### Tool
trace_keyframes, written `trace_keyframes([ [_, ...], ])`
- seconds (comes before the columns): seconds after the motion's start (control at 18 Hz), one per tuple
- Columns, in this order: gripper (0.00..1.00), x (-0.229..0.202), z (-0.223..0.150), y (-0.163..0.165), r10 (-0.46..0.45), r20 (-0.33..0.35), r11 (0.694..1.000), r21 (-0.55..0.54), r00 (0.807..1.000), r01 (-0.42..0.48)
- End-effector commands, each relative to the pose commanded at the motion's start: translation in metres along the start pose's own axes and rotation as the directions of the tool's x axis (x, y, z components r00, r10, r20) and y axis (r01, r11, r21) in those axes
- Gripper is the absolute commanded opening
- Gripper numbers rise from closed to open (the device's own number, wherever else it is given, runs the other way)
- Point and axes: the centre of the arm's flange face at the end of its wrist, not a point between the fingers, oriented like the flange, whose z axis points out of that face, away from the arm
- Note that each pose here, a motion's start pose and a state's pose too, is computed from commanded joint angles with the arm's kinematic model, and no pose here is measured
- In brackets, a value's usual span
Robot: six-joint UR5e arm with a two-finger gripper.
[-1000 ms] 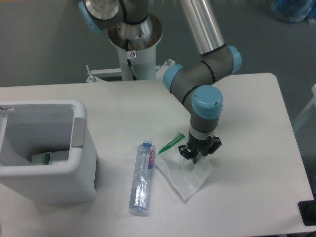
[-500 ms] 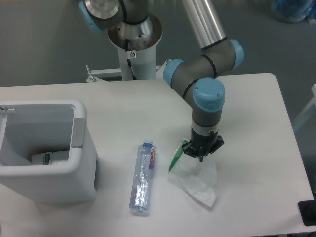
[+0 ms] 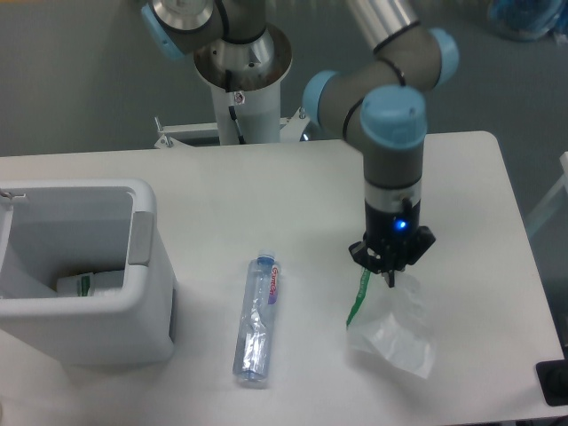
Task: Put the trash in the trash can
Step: 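Lift the plastic bag and carry it over the white bin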
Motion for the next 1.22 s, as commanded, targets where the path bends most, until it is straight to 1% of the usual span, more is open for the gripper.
trace_keyframes([
  [0.17, 0.07, 0.018, -0.041, -0.014, 0.019, -0.061, 0.996, 0.09, 0.998, -0.013],
  [0.28, 0.07, 0.033, -0.076, -0.023, -0.003, -0.11, 0.988, 0.153, 0.994, 0.019],
  [0.39, 0.07, 0.053, -0.11, -0.027, -0.009, -0.179, 0.976, 0.211, 0.984, 0.047],
  [0.44, 0.07, 0.061, -0.127, -0.027, 0.003, -0.198, 0.97, 0.238, 0.98, 0.045],
  [0.56, 0.07, 0.088, -0.154, -0.025, 0.052, -0.219, 0.961, 0.277, 0.974, 0.011],
  [0.83, 0.07, 0.161, -0.175, -0.022, 0.181, -0.266, 0.944, 0.315, 0.947, -0.092],
  [1.0, 0.07, 0.204, -0.185, -0.018, 0.247, -0.3, 0.933, 0.332, 0.921, -0.141],
  [1.11, 0.07, 0.22, -0.189, -0.016, 0.273, -0.314, 0.927, 0.34, 0.909, -0.161],
  [1.22, 0.07, 0.249, -0.192, -0.012, 0.312, -0.339, 0.919, 0.345, 0.888, -0.191],
])
